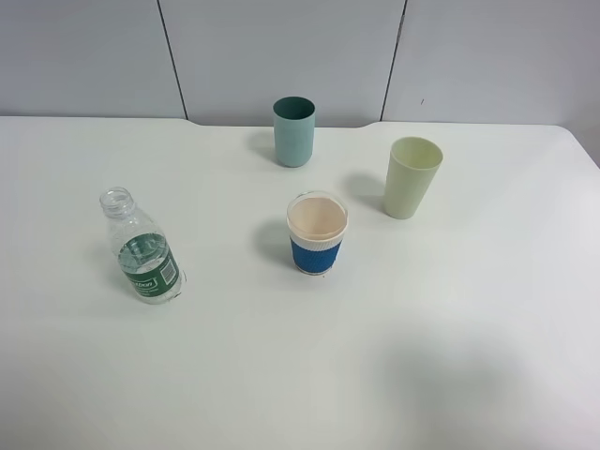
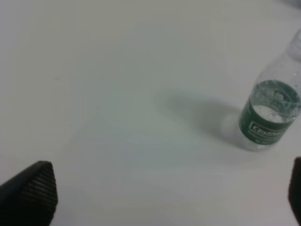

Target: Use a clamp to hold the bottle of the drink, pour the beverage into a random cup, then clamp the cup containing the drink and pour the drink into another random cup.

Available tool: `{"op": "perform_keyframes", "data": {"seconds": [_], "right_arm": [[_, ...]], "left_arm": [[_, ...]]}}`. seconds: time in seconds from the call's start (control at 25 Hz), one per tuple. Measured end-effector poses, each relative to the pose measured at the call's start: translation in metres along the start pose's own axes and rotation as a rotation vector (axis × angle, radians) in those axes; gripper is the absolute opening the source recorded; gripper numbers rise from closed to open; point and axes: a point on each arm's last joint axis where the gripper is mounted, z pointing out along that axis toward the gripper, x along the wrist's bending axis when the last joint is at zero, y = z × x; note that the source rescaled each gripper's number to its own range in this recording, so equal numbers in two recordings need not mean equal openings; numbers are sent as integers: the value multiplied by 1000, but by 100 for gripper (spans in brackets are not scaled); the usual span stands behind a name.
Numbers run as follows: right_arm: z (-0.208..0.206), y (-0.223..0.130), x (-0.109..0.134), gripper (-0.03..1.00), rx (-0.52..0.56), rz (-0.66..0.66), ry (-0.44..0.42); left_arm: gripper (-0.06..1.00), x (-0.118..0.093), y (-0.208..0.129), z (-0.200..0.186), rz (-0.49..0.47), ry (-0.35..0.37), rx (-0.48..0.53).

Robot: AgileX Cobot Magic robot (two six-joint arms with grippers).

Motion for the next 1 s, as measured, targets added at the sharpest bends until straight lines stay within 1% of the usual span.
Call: {"op": "perform_keyframes", "data": {"seconds": [0.28,1.0], "right_arm": [[0,0,0,49,0,-9,18],[0,0,0,49,0,-9,18]], "left_arm": [[100,0,0,0,0,0,0],[100,0,0,0,0,0,0]]}}
